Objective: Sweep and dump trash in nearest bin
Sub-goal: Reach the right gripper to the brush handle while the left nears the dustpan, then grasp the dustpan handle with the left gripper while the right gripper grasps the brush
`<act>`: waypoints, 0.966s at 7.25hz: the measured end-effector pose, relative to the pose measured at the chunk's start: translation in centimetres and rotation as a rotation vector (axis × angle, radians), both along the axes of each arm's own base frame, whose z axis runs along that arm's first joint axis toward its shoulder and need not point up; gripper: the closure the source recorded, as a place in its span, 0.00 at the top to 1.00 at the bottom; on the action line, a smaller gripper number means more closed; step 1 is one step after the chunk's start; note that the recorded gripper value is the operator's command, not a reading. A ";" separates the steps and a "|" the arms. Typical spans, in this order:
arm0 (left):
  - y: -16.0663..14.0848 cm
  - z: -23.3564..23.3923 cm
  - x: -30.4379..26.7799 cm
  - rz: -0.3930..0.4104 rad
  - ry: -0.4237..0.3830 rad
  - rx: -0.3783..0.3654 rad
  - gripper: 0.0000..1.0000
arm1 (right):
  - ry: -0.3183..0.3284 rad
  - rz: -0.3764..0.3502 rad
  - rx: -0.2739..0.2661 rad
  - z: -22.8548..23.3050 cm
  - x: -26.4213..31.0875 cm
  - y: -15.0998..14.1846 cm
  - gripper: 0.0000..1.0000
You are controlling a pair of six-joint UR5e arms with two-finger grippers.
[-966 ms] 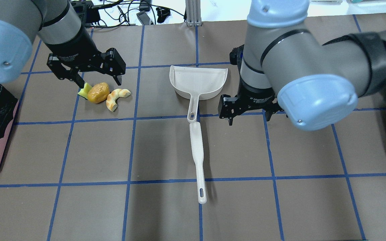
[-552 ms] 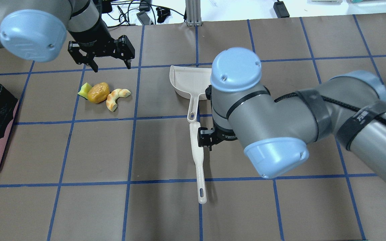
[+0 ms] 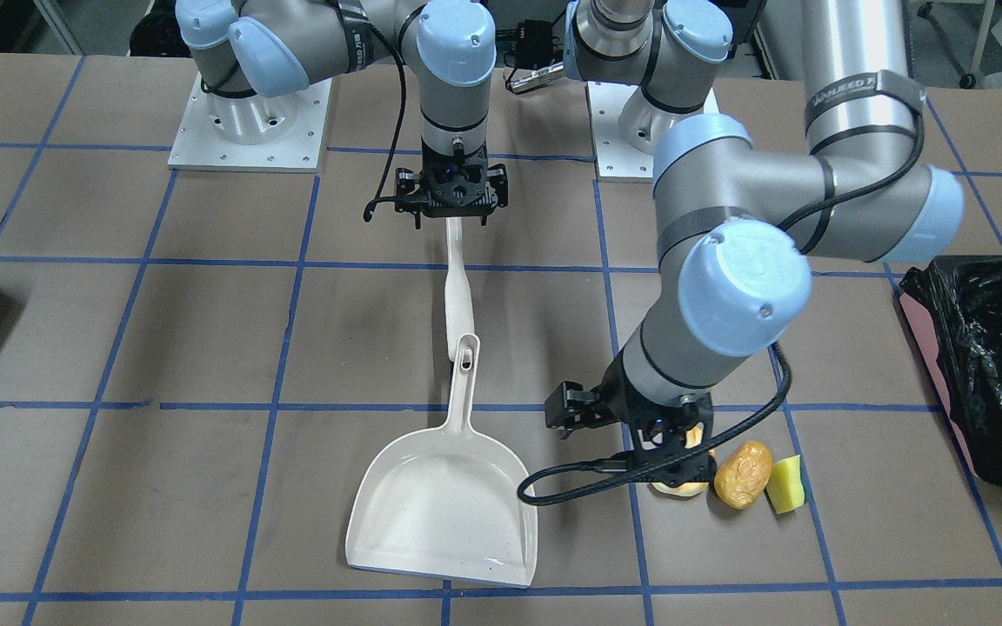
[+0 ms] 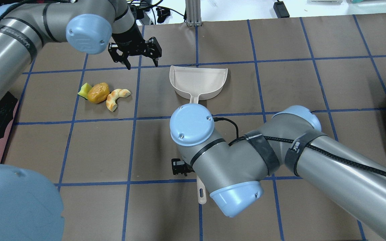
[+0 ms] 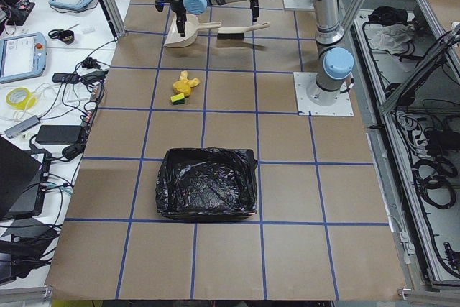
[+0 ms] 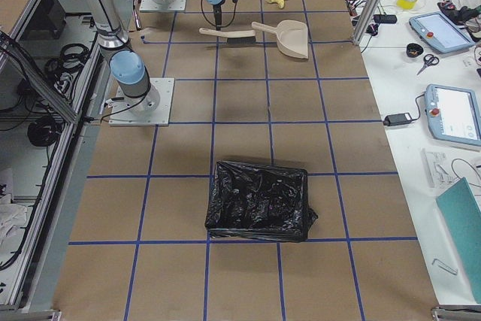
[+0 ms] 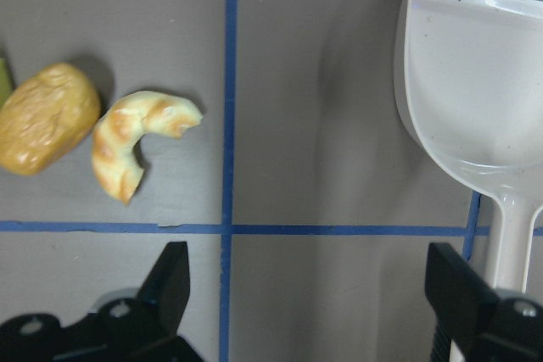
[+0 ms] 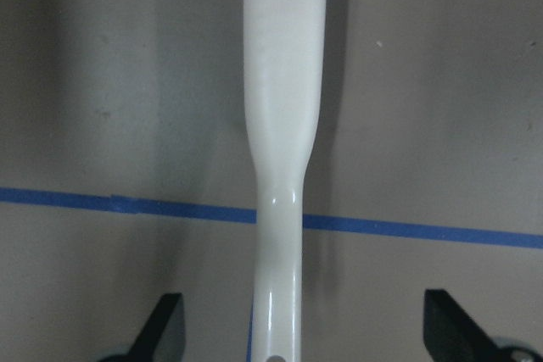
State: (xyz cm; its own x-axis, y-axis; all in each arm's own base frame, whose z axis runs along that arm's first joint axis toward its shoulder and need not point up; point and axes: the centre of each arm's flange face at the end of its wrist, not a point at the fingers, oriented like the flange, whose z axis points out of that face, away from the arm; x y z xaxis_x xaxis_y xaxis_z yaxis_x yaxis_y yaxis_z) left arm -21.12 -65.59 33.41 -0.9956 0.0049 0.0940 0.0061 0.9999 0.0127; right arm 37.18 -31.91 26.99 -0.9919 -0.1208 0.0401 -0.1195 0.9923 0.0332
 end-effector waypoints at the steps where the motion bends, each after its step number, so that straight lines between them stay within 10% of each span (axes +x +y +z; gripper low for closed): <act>1: -0.1 -1.7 -2.8 -0.034 0.006 0.012 1.00 | -0.003 0.011 -0.006 -1.5 0.0 1.2 1.00; 7: 3.7 -9.5 -13.9 -0.156 -0.019 0.121 1.00 | -0.030 0.043 -0.018 -4.6 0.1 4.1 0.85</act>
